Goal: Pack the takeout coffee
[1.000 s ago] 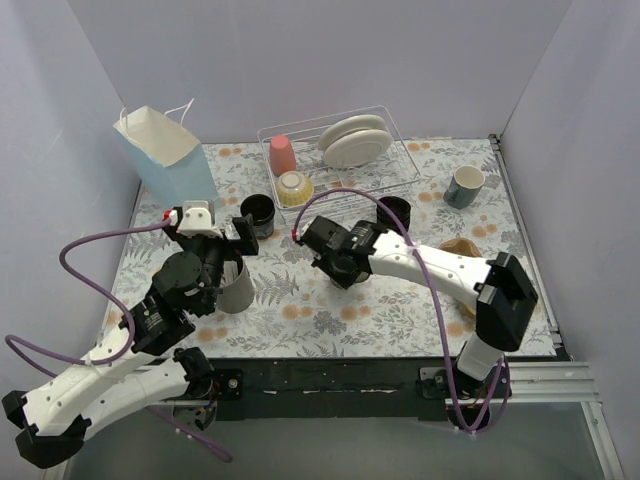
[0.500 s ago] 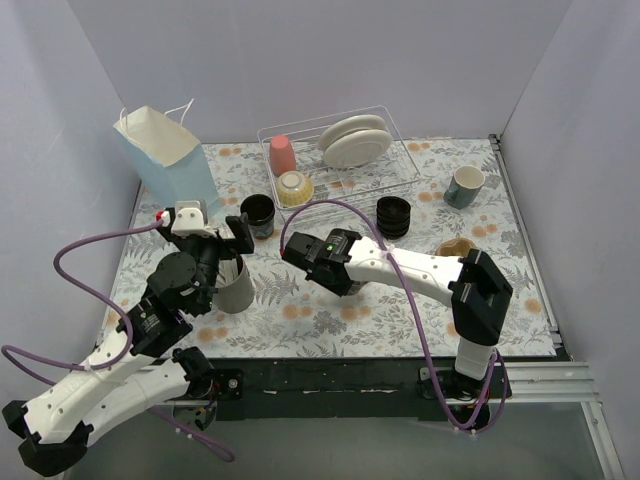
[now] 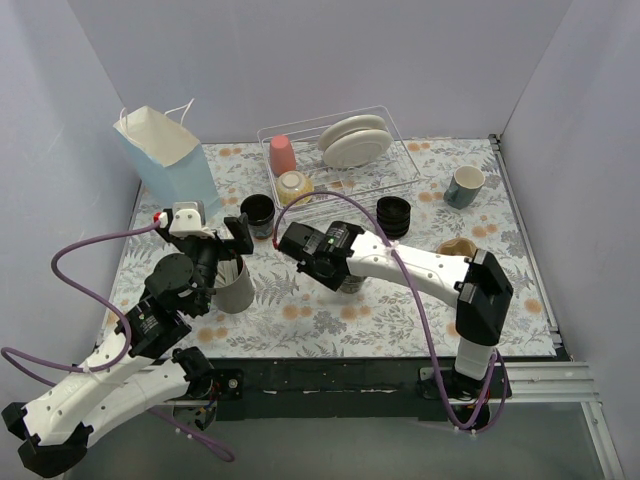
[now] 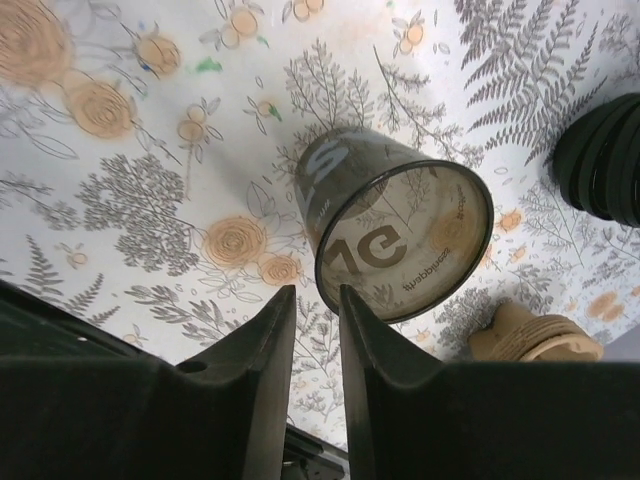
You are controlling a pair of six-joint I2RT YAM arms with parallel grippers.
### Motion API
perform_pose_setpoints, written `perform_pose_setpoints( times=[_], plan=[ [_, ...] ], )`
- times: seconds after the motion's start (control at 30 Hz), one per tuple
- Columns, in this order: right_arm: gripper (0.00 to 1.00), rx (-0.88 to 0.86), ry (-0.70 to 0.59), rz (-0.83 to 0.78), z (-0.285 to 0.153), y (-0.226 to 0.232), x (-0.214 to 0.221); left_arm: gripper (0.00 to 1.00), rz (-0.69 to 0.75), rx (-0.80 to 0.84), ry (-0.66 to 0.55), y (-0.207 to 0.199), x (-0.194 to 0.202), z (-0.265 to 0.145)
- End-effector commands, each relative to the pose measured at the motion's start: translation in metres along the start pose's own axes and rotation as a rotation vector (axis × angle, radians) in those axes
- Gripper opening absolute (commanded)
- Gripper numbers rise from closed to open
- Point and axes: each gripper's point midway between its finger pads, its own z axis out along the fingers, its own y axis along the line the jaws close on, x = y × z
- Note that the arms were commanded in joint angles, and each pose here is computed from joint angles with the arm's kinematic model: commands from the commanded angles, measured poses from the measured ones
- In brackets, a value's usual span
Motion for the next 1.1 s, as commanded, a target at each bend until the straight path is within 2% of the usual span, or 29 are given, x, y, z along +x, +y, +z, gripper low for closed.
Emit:
perform_pose_setpoints(
  times=[0.0,0.1,0.2,0.33,0.53,0.77,1.07],
  plan=[
    [0.34,-0.03,-0.174,0.081,-0.038,-0.01,-0.034,0.98,-0.008,0.025,-0.004,-0.003,0.0,0.0],
    [0.36,-0.002,-0.261,0.173,-0.043,-0.037,-0.042,0.98,-0.011,0.057,-0.004,-0.008,0.0,-0.002],
    [0.38,0.076,-0.327,0.279,-0.042,-0.087,-0.041,0.98,-0.011,0.103,-0.005,-0.016,0.002,-0.003],
    [0.39,0.212,-0.335,0.382,-0.026,-0.157,-0.03,0.98,-0.026,0.206,0.019,-0.039,0.008,-0.001],
    [0.39,0.286,-0.28,0.397,0.012,-0.215,-0.019,0.98,-0.019,0.335,0.056,-0.067,0.017,-0.003],
    [0.39,0.253,-0.211,0.364,0.047,-0.237,-0.021,0.98,0.019,0.383,0.089,-0.074,0.029,-0.005],
    [0.4,0.185,-0.161,0.369,0.079,-0.234,-0.015,0.98,0.039,0.378,0.09,-0.072,0.031,-0.005]
  ],
)
